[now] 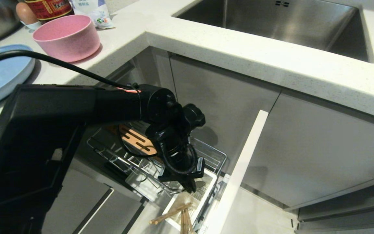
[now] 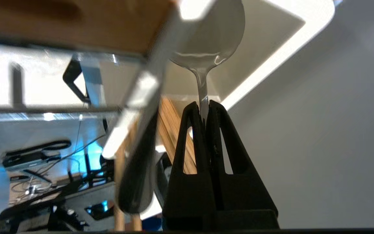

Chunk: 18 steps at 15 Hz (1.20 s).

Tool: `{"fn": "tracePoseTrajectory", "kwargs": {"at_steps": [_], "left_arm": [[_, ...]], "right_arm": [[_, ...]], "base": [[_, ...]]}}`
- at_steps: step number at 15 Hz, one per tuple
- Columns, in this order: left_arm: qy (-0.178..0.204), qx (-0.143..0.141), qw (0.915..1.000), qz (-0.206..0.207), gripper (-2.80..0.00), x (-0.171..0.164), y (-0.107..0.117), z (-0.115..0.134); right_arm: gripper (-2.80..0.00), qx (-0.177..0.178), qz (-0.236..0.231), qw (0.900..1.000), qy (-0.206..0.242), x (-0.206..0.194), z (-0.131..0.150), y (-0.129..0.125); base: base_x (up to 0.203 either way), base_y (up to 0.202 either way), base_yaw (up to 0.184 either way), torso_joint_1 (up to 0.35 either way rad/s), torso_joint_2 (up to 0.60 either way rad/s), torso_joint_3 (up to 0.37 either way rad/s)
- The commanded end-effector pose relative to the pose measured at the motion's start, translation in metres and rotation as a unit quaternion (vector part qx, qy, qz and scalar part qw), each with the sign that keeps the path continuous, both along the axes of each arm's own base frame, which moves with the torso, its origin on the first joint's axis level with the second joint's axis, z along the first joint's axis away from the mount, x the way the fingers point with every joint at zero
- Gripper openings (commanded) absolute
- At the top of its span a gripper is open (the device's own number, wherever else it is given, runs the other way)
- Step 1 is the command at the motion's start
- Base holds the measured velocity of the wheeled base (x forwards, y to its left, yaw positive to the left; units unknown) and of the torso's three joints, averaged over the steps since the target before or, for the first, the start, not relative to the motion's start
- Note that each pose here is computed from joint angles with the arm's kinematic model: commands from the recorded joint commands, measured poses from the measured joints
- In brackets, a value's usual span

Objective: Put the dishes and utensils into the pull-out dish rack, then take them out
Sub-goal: Pick up the spoon and place it in the cupboard

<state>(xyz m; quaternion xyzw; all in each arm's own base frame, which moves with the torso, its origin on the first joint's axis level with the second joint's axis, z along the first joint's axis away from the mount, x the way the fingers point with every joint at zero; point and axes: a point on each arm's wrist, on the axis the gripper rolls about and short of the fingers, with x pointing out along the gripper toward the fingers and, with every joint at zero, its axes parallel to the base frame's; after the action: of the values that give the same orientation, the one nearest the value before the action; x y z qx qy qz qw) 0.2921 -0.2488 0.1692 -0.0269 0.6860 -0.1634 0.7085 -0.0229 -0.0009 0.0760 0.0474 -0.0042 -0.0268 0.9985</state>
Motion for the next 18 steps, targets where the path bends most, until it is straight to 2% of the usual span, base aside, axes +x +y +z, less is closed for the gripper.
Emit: {"fn": "tracePoseTrajectory", "kwargs": {"at_steps": [1, 13, 14, 15, 18], "left_arm": [[0.005, 0.003, 1.0, 0.003, -2.8, 0.0036, -0.0006, -0.0059], [0.006, 0.005, 1.0, 0.002, -2.8, 0.0058, -0.0008, -0.0092], [0.006, 0.005, 1.0, 0.002, -2.04, 0.0062, -0.0004, -0.0092], [0.005, 0.005, 1.0, 0.002, 0.0, 0.0057, -0.0006, -0.0085], [0.002, 0.002, 1.0, 0.002, 0.0, 0.005, -0.0002, -0.006]], "right_arm": [[-2.8, 0.0, 0.0, 1.0, -0.002, -0.0003, 0.0, 0.0], [-2.8, 0.0, 0.0, 1.0, -0.002, -0.0003, 0.0, 0.0], [-2.8, 0.0, 0.0, 1.0, -0.002, -0.0002, 0.0, 0.0], [-2.8, 0.0, 0.0, 1.0, -0.002, -0.0003, 0.0, 0.0], [-2.8, 0.0, 0.0, 1.0, -0.002, -0.0003, 0.0, 0.0]], "base": [[0.0, 0.0, 0.0, 0.0, 0.0, 0.0], [0.0, 0.0, 0.0, 0.0, 0.0, 0.0], [0.0, 0.0, 0.0, 0.0, 0.0, 0.0], [0.0, 0.0, 0.0, 0.0, 0.0, 0.0], [0.0, 0.0, 0.0, 0.0, 0.0, 0.0]]}}
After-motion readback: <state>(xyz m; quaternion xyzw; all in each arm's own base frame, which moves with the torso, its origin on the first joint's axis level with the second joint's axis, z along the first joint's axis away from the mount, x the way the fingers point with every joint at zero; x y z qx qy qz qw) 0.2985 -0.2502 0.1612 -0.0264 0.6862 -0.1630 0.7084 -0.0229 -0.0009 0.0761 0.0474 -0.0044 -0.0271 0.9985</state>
